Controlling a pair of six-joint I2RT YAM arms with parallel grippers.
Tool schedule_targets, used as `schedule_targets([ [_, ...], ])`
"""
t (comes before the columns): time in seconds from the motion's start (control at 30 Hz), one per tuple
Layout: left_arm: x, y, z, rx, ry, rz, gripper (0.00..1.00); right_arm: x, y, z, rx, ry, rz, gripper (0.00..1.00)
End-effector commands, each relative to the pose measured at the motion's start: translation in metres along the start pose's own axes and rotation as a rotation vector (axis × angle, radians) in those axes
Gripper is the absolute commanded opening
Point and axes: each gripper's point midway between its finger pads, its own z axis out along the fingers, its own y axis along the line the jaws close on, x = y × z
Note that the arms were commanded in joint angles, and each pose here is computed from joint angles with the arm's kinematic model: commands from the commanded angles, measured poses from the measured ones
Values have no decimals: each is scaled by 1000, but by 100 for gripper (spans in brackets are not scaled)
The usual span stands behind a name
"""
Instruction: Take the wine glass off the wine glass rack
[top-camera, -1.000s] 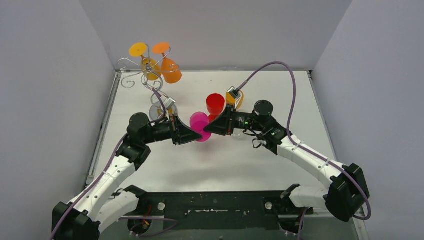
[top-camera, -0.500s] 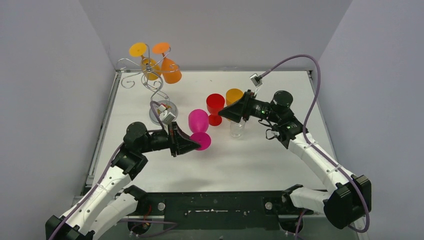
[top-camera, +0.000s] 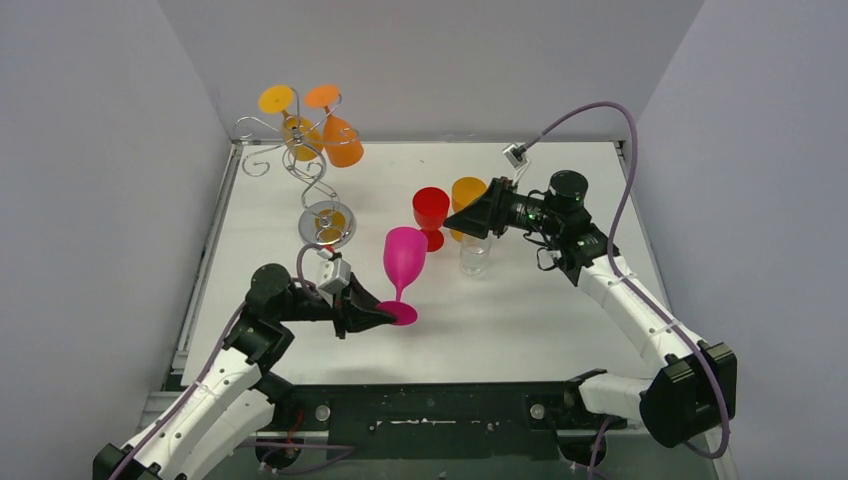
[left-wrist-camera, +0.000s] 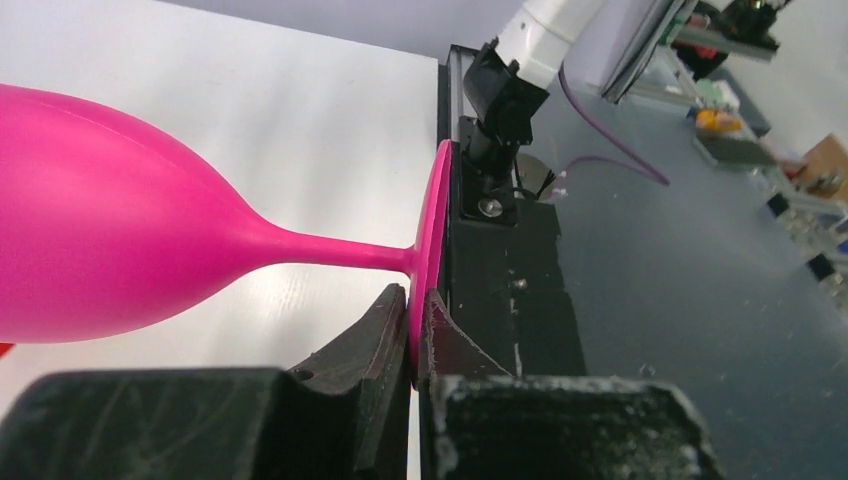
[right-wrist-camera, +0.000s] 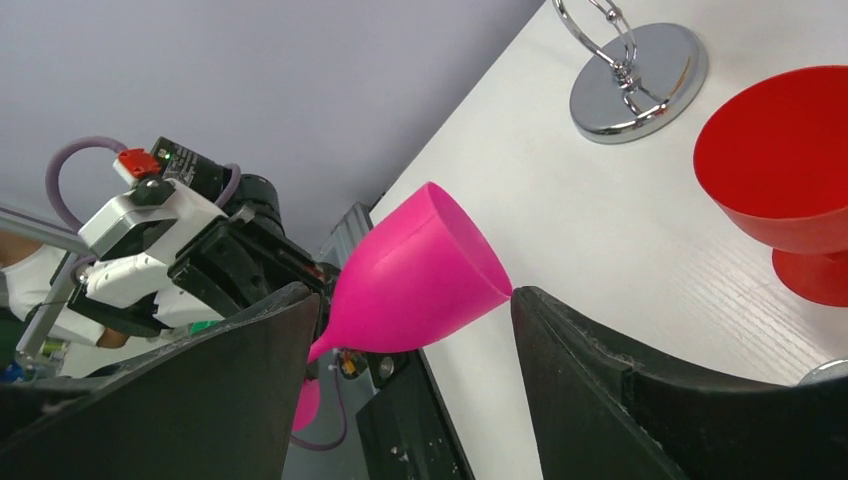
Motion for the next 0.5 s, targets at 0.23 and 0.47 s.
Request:
schedule_targets([
  [0.23,14,-24,-5,192,-6,271,0,4,12,5,-150,142,11,71],
  [0.47,8,-33,-5,251,-33,287,0,13,26,9,-270,241,109,64],
])
